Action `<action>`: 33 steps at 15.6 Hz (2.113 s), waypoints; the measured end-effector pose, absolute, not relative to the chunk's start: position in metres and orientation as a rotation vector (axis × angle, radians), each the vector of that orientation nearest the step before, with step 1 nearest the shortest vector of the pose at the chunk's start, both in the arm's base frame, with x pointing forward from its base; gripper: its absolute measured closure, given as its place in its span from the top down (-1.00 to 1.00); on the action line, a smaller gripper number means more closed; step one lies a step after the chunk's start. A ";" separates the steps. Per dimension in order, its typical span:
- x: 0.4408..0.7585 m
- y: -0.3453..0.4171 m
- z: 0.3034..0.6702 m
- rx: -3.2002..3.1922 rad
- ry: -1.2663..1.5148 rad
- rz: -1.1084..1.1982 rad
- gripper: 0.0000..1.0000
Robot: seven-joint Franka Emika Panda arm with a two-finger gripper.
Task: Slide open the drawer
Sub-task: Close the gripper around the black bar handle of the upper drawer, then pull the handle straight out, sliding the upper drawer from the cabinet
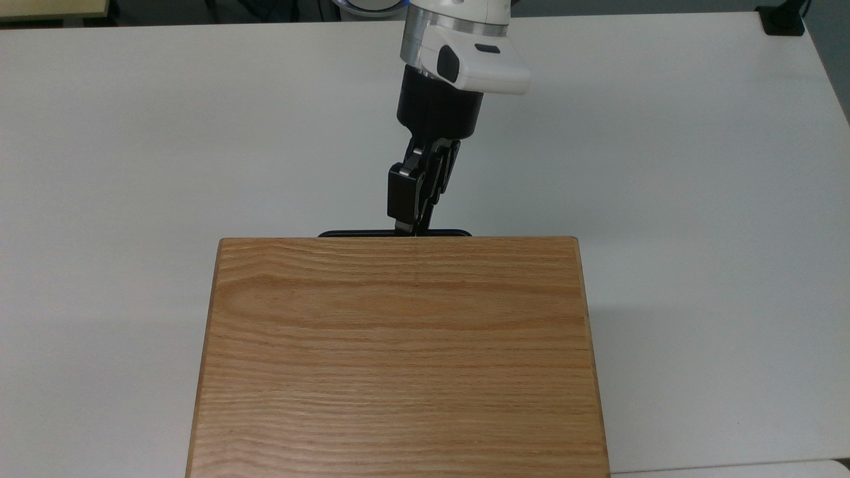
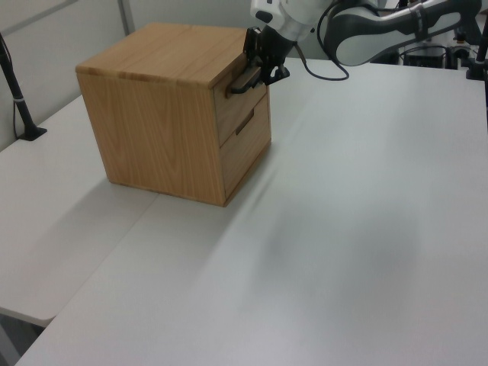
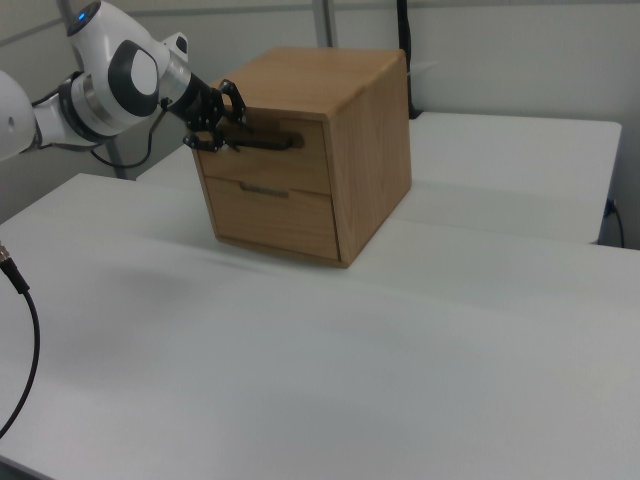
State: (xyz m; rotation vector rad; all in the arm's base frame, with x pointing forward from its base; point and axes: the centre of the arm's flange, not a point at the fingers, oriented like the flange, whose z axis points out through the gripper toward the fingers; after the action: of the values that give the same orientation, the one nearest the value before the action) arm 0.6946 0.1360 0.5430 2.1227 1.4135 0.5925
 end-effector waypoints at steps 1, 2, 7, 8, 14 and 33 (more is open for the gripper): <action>0.695 0.136 0.543 2.110 1.420 0.589 -0.18; 0.695 0.137 0.542 2.087 1.433 0.578 -0.17; 0.695 0.134 0.528 2.001 1.489 0.538 -0.37; 0.696 0.131 0.524 1.997 1.494 0.533 -0.44; 0.694 0.130 0.523 1.982 1.509 0.538 -0.61; 0.491 0.120 0.569 2.374 1.711 0.276 -0.63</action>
State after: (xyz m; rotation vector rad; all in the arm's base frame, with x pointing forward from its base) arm 0.4913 0.1195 0.5688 2.3739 1.7114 0.2760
